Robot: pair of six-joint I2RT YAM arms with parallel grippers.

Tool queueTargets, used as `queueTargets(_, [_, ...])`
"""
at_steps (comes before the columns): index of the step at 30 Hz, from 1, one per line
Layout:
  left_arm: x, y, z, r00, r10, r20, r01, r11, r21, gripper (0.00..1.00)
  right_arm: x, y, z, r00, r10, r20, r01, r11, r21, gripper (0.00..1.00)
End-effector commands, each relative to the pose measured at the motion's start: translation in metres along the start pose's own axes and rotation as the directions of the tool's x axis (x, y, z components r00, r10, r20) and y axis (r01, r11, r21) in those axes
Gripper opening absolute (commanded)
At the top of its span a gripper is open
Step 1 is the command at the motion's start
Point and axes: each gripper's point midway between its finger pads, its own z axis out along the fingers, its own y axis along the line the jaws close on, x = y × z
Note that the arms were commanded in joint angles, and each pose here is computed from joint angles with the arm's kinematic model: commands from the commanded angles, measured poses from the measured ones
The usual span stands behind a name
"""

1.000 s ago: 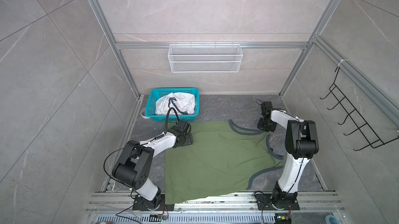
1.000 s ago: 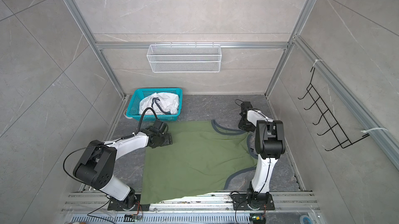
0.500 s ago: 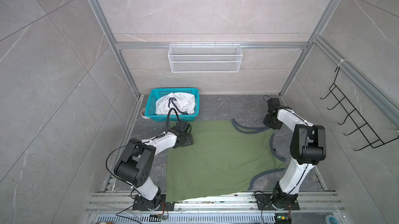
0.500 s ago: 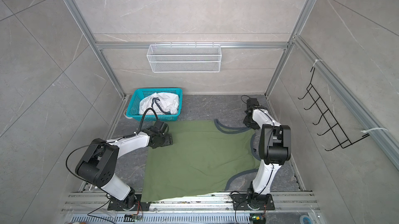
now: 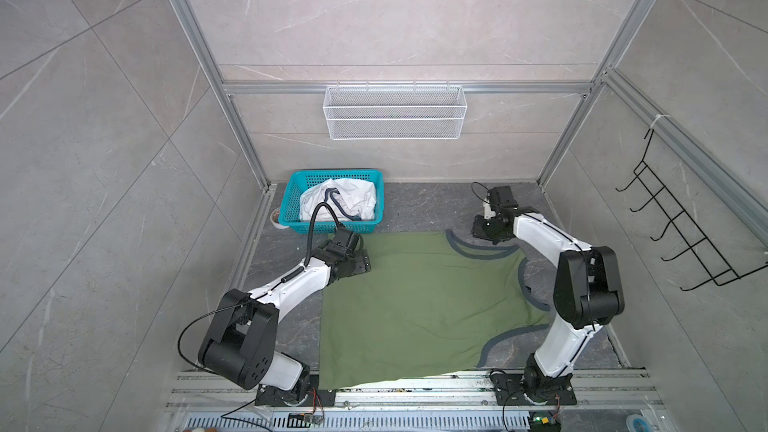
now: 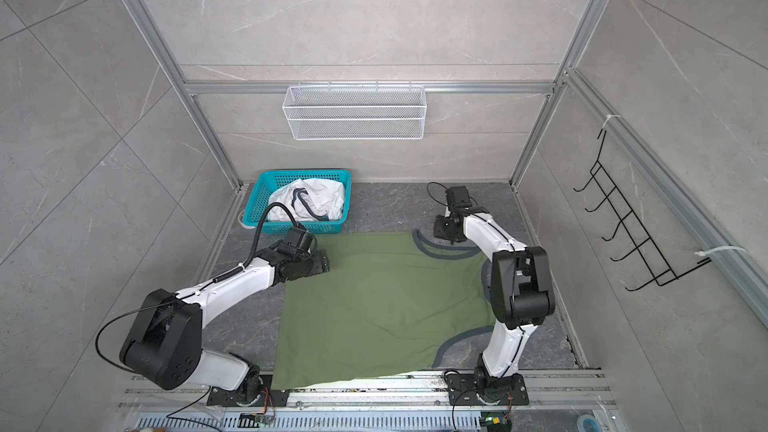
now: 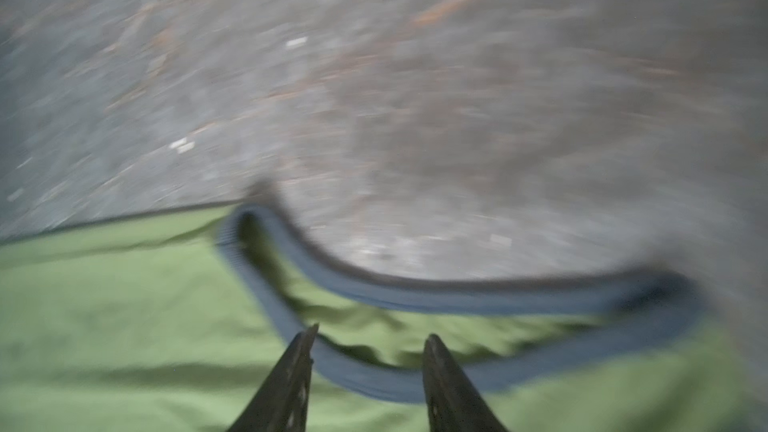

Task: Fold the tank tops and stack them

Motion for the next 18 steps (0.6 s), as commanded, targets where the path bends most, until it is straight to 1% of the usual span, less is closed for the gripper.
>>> queueTargets(1, [0.002,0.014,-0.005,1.0,-0.01,0.02,0.011,0.999,-0.034,0.82,0.002,0.041,0.015,0.996,-0.082,-0.033,0.076,0.983,-0.168,0.44])
queueTargets(5, [0.005,0.02,-0.005,0.999,-0.024,0.026,0.025,0.999,-0.043,0.82,0.005,0.055,0.028,0.99,-0.124,-0.063,0.11,0.975,-0.193,0.43])
queueTargets(9, [0.005,0.024,-0.004,0.999,-0.037,0.033,0.038,0.998,-0.044,0.82,0.01,0.053,0.045,0.985,-0.137,-0.1,0.119,0.979,-0.168,0.42])
queueTargets(14, [0.006,0.025,-0.003,0.999,-0.036,0.028,0.037,0.998,-0.044,0.82,0.012,0.052,0.06,0.983,-0.136,-0.127,0.115,0.98,-0.16,0.38])
queueTargets(18, [0.008,0.026,-0.001,0.999,-0.035,0.023,0.036,0.998,-0.046,0.82,0.014,0.054,0.064,0.98,-0.144,-0.141,0.121,0.979,-0.161,0.33])
